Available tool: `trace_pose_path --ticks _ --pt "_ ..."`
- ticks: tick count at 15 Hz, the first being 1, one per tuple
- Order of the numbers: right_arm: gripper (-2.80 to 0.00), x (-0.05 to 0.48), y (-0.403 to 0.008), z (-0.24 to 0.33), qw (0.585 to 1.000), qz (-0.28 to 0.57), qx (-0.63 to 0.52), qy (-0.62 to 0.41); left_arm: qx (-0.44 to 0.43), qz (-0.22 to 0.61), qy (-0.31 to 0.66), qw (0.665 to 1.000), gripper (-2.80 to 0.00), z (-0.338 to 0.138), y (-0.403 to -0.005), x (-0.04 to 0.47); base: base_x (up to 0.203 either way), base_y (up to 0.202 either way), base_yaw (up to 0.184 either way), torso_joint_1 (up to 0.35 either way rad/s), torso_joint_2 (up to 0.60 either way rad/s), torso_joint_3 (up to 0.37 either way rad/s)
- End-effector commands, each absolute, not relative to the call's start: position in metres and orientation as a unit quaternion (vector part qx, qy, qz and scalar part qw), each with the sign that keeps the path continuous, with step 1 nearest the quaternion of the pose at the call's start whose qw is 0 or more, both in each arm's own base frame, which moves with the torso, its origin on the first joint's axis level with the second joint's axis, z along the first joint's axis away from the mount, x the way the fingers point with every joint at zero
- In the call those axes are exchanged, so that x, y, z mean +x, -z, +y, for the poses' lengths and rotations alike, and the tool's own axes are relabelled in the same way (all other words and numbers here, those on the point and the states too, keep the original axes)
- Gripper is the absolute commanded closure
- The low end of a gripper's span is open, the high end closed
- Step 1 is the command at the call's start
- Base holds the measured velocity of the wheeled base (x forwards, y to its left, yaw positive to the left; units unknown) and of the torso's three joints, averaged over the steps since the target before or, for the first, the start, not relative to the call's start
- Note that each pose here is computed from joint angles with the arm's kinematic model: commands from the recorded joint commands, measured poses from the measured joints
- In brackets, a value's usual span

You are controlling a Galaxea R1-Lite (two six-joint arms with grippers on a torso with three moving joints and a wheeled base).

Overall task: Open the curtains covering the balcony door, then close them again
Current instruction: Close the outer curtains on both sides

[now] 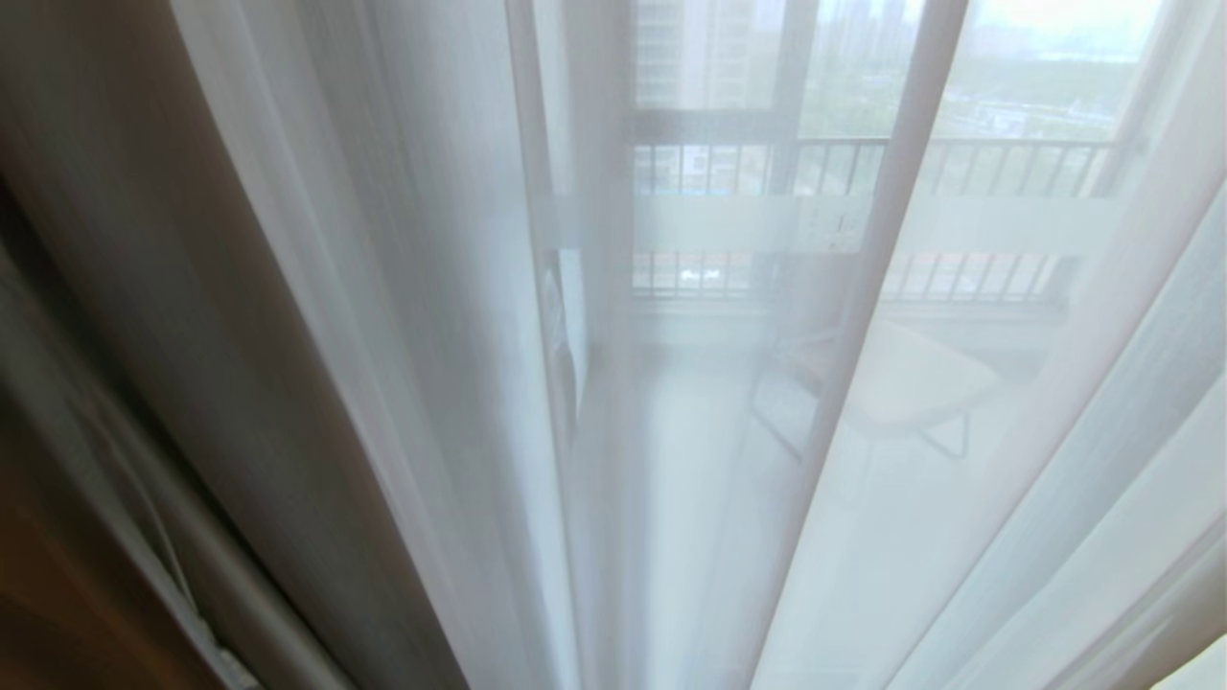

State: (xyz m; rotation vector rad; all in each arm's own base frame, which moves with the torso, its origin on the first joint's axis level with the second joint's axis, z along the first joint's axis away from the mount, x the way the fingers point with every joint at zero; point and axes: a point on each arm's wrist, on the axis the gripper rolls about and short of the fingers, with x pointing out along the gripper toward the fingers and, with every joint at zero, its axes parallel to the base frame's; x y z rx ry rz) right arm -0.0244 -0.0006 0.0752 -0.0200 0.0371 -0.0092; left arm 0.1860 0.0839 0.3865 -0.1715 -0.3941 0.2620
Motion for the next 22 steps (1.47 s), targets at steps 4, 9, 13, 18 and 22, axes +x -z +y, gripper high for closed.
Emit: trace_pose_path --ticks 4,9,13,18,22 --pt "0.00 -0.024 -0.075 -0.001 1.000 0.019 -0.010 0.004 -0.105 -0.204 -0.008 0.973 0.00 0.031 -0.394 0.177 0.000 0.000 0.000 0.000 0.00 0.000" --pt "0.00 -0.024 -0.075 -0.001 1.000 0.019 -0.010 0.004 -0.127 -0.139 0.085 0.978 0.00 -0.006 -0.386 0.163 0.000 0.000 0.000 0.000 0.00 0.000" --pt "0.00 -0.024 -0.075 -0.001 1.000 0.018 -0.010 0.004 -0.136 -0.114 0.153 0.972 0.00 -0.031 -0.381 0.168 0.000 0.000 0.000 0.000 0.00 0.000" --pt "0.00 -0.024 -0.075 -0.001 1.000 0.018 -0.010 0.004 -0.121 -0.085 0.223 0.964 0.00 -0.063 -0.372 0.181 0.000 0.000 0.000 0.000 0.00 0.000" --pt "0.00 -0.024 -0.075 -0.001 1.000 0.019 -0.010 0.004 -0.122 -0.073 0.254 0.957 0.00 -0.078 -0.369 0.183 0.000 0.000 0.000 0.000 0.00 0.000"
